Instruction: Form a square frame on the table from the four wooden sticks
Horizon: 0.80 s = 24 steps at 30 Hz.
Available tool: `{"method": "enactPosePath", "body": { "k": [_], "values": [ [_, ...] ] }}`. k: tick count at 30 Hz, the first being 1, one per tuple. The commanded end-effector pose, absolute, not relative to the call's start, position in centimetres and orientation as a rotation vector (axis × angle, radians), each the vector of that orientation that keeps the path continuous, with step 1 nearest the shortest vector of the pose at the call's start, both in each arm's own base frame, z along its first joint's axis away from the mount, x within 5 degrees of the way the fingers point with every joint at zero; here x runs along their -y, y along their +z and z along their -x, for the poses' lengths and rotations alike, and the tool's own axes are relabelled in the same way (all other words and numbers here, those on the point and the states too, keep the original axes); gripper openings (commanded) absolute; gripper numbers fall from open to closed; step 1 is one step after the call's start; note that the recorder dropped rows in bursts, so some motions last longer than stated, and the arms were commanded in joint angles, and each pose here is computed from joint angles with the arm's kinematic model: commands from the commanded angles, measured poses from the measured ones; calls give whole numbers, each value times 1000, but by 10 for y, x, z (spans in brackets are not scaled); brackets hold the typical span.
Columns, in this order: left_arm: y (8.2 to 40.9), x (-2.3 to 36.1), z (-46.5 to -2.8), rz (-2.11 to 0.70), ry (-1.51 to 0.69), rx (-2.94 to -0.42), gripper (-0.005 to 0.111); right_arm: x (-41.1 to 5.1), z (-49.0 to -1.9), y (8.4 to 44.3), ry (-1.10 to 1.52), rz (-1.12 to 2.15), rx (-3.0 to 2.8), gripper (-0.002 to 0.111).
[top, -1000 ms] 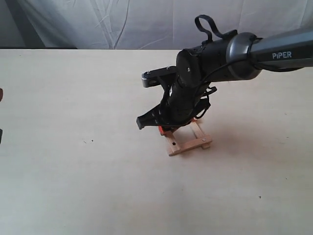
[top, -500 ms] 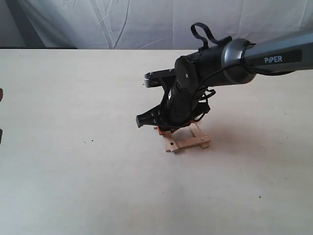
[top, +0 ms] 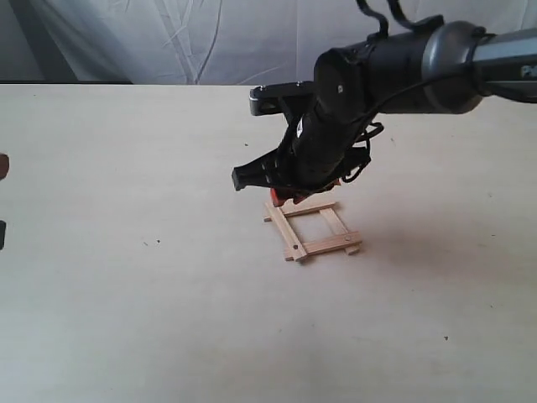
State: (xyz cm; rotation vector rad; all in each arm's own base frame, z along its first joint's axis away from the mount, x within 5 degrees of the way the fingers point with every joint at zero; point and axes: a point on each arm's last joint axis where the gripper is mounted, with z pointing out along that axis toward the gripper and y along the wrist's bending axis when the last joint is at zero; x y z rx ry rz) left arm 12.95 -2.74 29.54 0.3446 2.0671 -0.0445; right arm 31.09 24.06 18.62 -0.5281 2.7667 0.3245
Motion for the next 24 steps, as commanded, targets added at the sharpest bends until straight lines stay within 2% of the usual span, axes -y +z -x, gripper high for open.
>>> {"method": "enactPosePath", "body": {
  "k": [1, 8, 18, 24],
  "values": [
    [289, 28, -125, -311, -91, -2139, 0, -233, -303, 210, 321, 534, -2780, 0],
    [285, 27, -122, -215, -141, -2218, 0, -210, -282, 222, 322, 511, -2753, 0],
    [266, 24, -117, -235, -95, -2307, 0, -102, -220, 228, 272, 283, -2613, -1],
    [263, 26, -118, -217, -128, -2294, 0, -75, -175, 244, 270, 294, -2354, -1]
  ]
}}
